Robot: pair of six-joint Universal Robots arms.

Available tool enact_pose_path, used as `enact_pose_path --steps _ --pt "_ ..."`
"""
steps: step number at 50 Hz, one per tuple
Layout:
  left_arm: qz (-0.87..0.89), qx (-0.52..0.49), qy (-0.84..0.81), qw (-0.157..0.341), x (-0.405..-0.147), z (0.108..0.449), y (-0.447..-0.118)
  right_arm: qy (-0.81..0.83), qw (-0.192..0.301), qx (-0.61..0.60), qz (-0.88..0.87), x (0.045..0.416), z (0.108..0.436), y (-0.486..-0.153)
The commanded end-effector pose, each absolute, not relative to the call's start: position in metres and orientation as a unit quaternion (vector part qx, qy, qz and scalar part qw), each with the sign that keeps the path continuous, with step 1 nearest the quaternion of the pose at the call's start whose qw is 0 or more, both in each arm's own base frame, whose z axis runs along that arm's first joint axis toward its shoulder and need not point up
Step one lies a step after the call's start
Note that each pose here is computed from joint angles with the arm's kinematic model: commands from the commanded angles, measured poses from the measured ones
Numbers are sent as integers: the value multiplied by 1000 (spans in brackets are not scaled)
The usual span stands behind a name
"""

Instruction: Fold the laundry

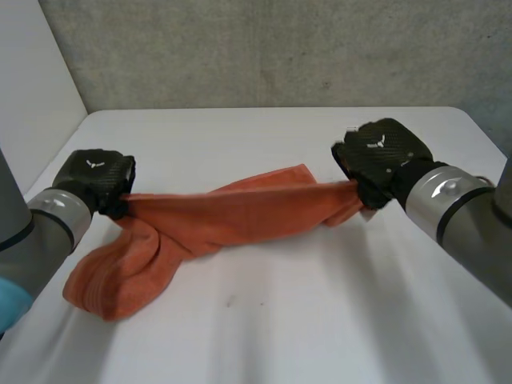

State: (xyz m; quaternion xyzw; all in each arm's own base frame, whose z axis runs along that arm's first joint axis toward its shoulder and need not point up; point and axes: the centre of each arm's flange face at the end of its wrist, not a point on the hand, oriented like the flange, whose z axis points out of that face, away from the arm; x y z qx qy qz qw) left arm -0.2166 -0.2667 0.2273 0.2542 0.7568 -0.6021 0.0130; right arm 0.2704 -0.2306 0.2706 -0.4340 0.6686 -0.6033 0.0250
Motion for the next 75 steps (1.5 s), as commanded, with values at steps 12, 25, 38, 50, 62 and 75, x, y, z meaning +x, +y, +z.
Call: enact_pose_path --steps 12,25,38,50,62,75 --pt "-581 339 738 47 -243 194 -313 674 -50 -467 -570 304 224 -318" --pt "-910 149 375 96 -256 419 -362 386 -63 -215 -895 306 433 -347" --pt "-820 217 522 83 -254 302 -328 511 24 -298 -806 291 338 -310" --pt "-682 290 667 76 -246 163 -305 699 19 -383 -603 278 172 -301" --pt "-616 316 718 70 -235 138 -279 733 25 -404 -547 271 146 -284" --pt "-600 299 738 83 -210 139 -290 713 56 -386 -583 271 180 -270"
